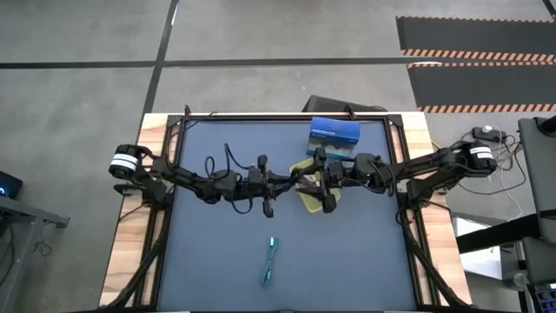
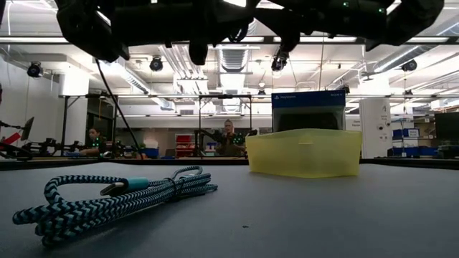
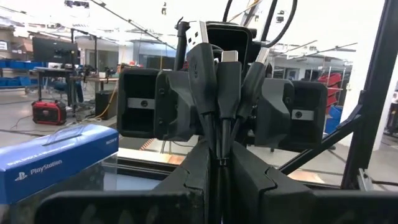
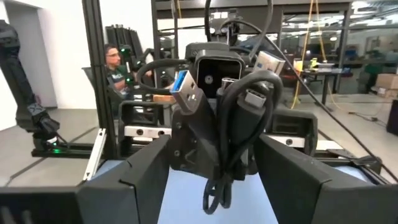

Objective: Pick and place USB-C Cables
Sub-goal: Put the black charger cable into the yellow bin

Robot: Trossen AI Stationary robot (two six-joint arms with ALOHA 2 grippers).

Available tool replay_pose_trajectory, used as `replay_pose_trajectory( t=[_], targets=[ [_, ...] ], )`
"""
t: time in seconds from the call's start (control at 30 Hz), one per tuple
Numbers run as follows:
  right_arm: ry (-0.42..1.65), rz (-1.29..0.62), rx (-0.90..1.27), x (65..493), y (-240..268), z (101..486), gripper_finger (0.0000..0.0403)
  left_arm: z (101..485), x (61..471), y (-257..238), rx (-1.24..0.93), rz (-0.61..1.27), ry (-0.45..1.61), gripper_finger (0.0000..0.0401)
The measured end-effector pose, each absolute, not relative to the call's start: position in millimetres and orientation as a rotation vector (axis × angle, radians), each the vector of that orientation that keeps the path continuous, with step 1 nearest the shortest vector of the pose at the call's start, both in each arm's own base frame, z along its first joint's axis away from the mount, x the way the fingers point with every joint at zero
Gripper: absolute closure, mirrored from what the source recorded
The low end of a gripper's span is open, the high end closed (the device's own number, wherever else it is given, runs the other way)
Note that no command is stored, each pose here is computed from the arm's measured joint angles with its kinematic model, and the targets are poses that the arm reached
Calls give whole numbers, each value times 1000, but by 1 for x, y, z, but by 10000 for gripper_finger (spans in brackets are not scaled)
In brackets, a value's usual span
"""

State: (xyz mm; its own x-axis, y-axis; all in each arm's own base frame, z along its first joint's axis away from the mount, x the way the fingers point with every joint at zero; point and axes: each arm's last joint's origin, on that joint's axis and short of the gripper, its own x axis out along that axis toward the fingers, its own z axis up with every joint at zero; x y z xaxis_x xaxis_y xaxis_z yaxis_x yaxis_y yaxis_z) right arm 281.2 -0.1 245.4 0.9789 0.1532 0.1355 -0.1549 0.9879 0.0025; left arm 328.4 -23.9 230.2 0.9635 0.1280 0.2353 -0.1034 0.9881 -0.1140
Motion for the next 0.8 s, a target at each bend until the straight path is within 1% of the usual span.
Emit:
replay_pose_trajectory(
  t=[0.23,0.37,0.47,0.7,0.8],
  targets=[
    [-146,144,13,292,-1,250,190,230,329,-24,-102,118,-244,379],
    [-147,124,5,297,-1,250,207,230,329,-24,-102,118,-240,379],
    [-147,121,4,300,-1,251,235,230,329,-24,-102,118,-240,379],
    [-145,122,3,302,-1,250,337,230,328,-24,-109,116,-240,378],
    [-141,135,4,302,0,249,338,230,328,-24,-116,113,-239,370]
  ],
)
